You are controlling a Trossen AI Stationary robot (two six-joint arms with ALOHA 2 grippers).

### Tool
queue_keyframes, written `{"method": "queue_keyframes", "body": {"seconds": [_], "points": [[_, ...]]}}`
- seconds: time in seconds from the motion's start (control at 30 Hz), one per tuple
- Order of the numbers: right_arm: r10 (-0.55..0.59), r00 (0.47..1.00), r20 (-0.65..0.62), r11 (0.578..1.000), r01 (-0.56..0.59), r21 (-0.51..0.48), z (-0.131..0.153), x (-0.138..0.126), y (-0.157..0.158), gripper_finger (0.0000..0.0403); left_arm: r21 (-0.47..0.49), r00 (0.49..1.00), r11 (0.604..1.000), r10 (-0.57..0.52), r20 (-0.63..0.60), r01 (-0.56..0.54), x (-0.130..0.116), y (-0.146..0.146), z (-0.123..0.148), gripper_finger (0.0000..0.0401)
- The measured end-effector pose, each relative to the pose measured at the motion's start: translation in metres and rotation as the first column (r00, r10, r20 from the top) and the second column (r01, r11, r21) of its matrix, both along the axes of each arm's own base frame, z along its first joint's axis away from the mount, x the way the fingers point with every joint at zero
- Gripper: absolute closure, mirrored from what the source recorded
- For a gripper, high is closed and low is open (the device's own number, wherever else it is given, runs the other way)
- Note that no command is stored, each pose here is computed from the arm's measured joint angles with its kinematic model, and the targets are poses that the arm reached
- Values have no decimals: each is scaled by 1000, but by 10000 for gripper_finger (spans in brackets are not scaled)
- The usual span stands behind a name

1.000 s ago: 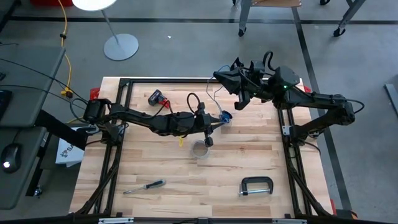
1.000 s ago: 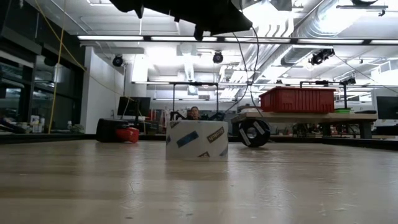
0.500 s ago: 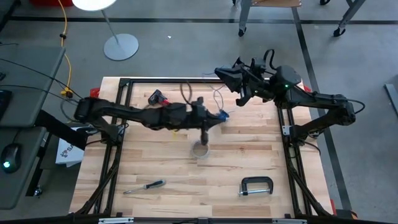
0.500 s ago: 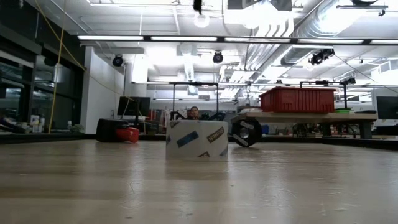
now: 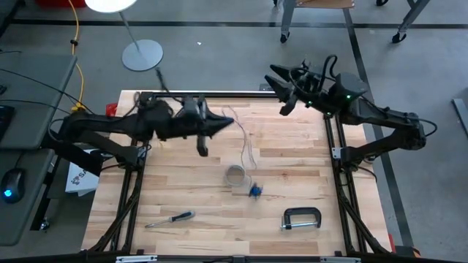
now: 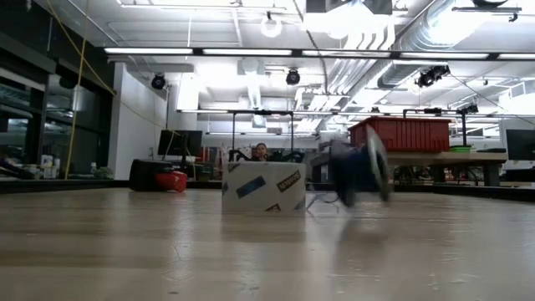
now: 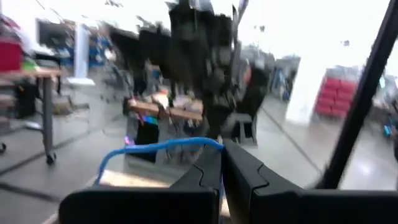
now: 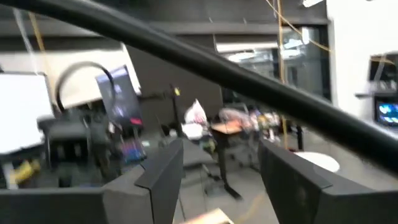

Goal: Coil cords
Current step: Uncoil the blue wire from the spool

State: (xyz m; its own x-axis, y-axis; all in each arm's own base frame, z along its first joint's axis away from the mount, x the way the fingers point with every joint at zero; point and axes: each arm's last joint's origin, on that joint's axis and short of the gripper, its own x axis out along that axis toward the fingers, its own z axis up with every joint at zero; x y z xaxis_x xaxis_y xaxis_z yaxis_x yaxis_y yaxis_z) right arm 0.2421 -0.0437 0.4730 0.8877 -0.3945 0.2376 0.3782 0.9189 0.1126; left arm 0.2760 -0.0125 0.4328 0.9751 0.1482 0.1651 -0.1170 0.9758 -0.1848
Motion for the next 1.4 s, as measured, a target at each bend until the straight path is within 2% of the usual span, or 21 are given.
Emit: {"method": "queue_keyframes", "body": {"seconds": [0.2,0.3,0.37,0.57,0.83,1.0,1.27,1.4], "points": [[1,987,-164,996,13,84,-12,-15,-1,203,-77,993,997,17,114,-9,-7,8,16,401],[37,961,-272,994,-7,111,-22,-17,0,203,-64,986,998,4,169,7,-11,9,36,401],[96,938,-333,985,-42,165,-30,-17,1,203,-38,978,999,-3,209,12,-14,10,51,401],[258,838,-480,944,-112,311,-53,-15,7,204,48,946,999,7,323,-23,-27,10,99,401],[324,686,-652,928,-94,362,-79,-7,21,204,143,904,986,14,427,-83,-44,10,153,401],[368,605,-706,918,-117,379,-95,10,30,204,184,877,978,-5,480,-95,-45,9,172,401],[401,476,-783,916,-203,345,-134,58,43,204,228,871,968,-25,491,-101,-28,13,181,401],[472,441,-764,881,-275,385,-153,83,47,204,225,877,969,-17,481,-105,-22,15,181,401]]}}
